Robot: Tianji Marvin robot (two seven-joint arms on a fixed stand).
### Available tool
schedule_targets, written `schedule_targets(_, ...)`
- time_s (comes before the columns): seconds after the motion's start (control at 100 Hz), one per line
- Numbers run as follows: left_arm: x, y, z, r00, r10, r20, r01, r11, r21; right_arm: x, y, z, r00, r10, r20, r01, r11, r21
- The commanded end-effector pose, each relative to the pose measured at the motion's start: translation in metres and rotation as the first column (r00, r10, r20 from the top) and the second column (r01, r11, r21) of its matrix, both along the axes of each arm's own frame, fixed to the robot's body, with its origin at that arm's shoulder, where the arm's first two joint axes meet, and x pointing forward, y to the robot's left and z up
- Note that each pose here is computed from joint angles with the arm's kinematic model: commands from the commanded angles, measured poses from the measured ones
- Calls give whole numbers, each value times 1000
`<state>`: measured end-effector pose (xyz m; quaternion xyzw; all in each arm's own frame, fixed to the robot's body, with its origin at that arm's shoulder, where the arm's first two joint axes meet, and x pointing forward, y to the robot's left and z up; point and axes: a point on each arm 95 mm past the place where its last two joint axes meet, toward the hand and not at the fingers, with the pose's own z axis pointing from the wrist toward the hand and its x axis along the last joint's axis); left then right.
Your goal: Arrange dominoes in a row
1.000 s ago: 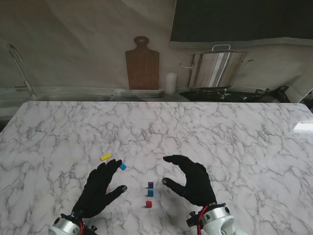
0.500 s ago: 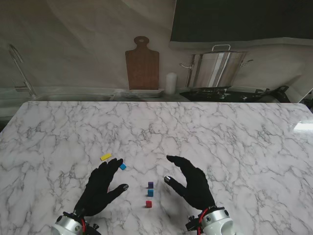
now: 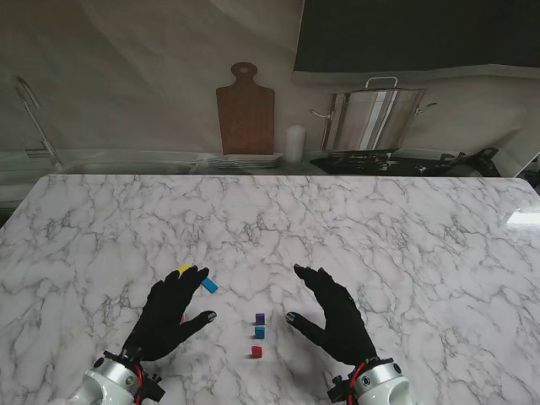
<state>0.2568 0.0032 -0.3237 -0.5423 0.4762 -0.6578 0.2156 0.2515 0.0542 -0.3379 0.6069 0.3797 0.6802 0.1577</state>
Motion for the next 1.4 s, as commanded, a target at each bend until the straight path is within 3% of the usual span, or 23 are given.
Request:
schedule_targets(0.0,13,12,3,1000,-10,13,10,999,53,-3,-2,2,1000,7,1,-7,1000,-25)
schedule_targets(0.15,28,30,6,999,-39,21,36,986,161,-4,-4,4,1000,-6,10,7,1000,-29)
schedule_targets(0.3,38,46,4,996,-90,6,84,959,270,-4,-4,6,1000,-18,18,18,1000,-13)
schedule_targets(0.57,46,77,-7,984,-165,-69,179,877,446,-3,-4,6,999,-27,22,27,1000,1)
schedule_targets(0.74,51,90,-16,975,-195,-111,224,829,513,-3,-3,5,1000,-21,18,21,1000,2)
schedule_targets(1.03,58,95,-27,952,-282,-119,293,726,622,-2,-2,5,1000,-10,10,10,1000,2)
schedule_targets(1.27,62,85,-37,938,-320,-132,328,700,634,-2,-2,4,1000,-4,4,4,1000,1)
schedule_targets(1.39,62,83,-41,930,-336,-147,347,675,652,-2,-2,5,1000,-4,2,4,1000,3)
